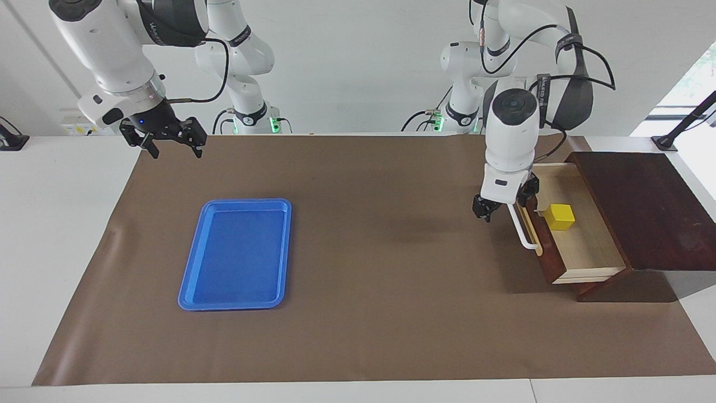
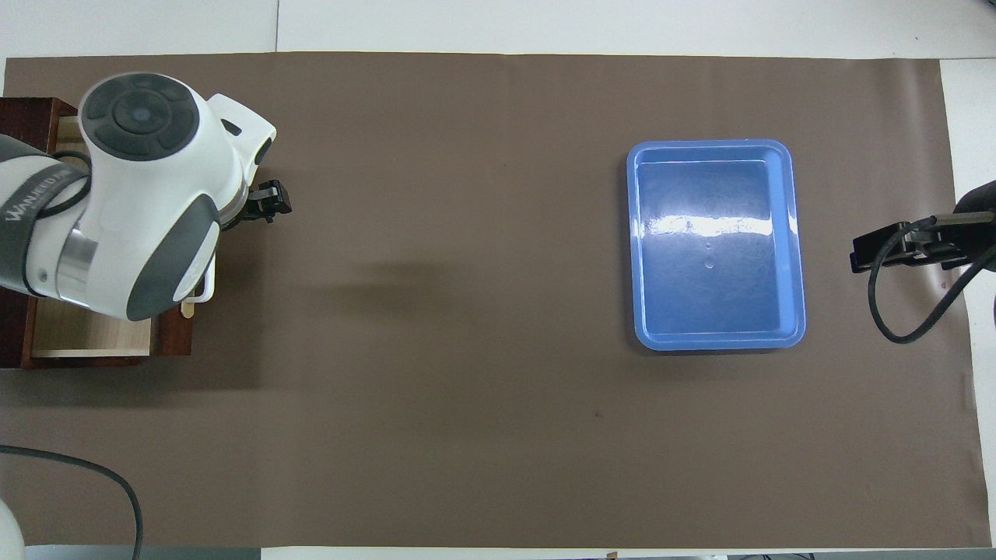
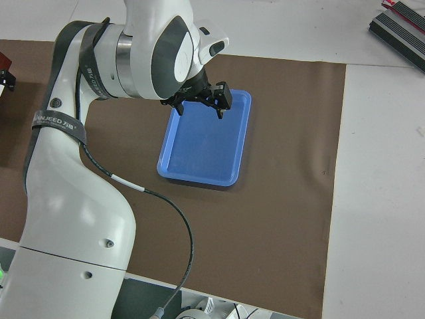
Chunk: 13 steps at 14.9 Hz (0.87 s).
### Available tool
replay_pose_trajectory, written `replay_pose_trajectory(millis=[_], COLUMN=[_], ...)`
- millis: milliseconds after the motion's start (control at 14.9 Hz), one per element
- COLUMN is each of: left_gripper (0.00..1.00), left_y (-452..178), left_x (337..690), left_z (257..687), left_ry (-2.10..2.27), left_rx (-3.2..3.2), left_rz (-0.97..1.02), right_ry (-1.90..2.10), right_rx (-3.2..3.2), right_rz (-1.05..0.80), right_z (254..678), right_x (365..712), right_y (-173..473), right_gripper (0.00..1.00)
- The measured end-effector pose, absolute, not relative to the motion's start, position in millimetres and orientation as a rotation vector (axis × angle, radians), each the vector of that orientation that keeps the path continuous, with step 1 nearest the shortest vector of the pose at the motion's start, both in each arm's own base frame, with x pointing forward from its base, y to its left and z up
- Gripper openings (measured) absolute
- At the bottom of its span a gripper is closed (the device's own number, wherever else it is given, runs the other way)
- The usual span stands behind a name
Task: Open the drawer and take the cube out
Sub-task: 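Release the handle and lower the left gripper toward the yellow cube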
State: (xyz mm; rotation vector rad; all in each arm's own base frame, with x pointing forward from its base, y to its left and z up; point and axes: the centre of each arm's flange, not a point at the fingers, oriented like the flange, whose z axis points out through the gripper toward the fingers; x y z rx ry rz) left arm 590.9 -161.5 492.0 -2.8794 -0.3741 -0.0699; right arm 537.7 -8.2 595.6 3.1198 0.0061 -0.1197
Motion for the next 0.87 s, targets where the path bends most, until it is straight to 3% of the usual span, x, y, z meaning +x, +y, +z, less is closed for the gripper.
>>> replay_pose_trajectory(millis=[335, 671, 872], left_gripper=[1.00, 1.00, 1.00], left_y=[-38, 37, 51], left_x=[617, 619, 620], left_z=[549, 546, 524], left_ry=[-1.128, -1.758, -1.982], left_rx=[-2.864, -2.553, -2.403], left_rz=[-0.054, -0.067, -0.080], right_ry=[0.008, 0.016, 0.019], right_rx=[3.120, 3.119, 3.119], right_rz=[-0.123, -0.123, -0.126], right_z=[595, 595, 594], right_x=[538, 537, 537], right_y=[-7, -5, -4], right_gripper=[1.00, 1.00, 1.00])
